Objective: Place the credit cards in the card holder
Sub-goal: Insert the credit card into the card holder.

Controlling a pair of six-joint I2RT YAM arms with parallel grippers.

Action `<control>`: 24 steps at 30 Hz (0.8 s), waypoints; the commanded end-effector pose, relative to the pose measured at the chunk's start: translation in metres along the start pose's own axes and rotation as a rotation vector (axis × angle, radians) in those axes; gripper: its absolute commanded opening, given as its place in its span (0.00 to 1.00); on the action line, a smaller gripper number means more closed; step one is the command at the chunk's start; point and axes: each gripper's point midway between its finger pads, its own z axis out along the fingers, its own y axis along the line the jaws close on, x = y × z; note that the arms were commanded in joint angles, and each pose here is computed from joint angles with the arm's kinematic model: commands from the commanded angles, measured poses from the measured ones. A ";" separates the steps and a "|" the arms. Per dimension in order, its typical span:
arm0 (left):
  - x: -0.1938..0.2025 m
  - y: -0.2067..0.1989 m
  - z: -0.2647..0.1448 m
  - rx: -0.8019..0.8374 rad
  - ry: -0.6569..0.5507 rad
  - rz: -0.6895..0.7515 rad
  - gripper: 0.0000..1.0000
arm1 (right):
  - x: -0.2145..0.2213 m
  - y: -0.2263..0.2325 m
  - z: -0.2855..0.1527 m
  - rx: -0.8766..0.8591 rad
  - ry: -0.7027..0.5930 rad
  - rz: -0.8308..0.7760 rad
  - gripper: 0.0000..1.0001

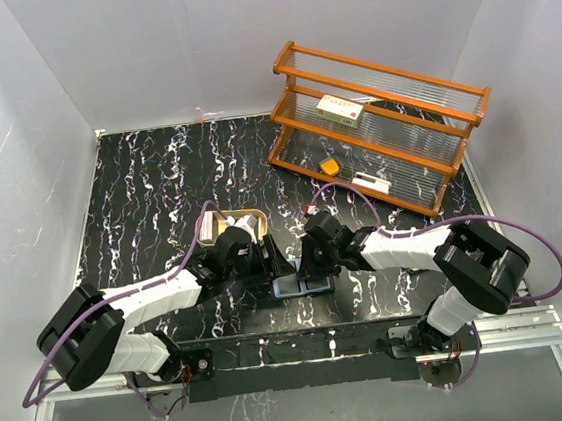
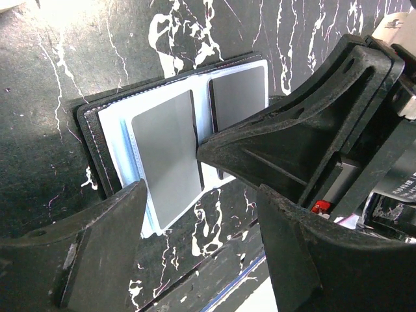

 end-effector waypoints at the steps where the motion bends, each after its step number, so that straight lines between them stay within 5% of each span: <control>1: 0.001 0.007 0.001 -0.023 -0.009 0.019 0.67 | 0.008 -0.016 0.008 0.048 0.005 -0.011 0.00; 24: 0.002 -0.020 -0.001 0.093 0.022 -0.006 0.67 | 0.010 -0.016 0.010 0.042 0.014 -0.004 0.00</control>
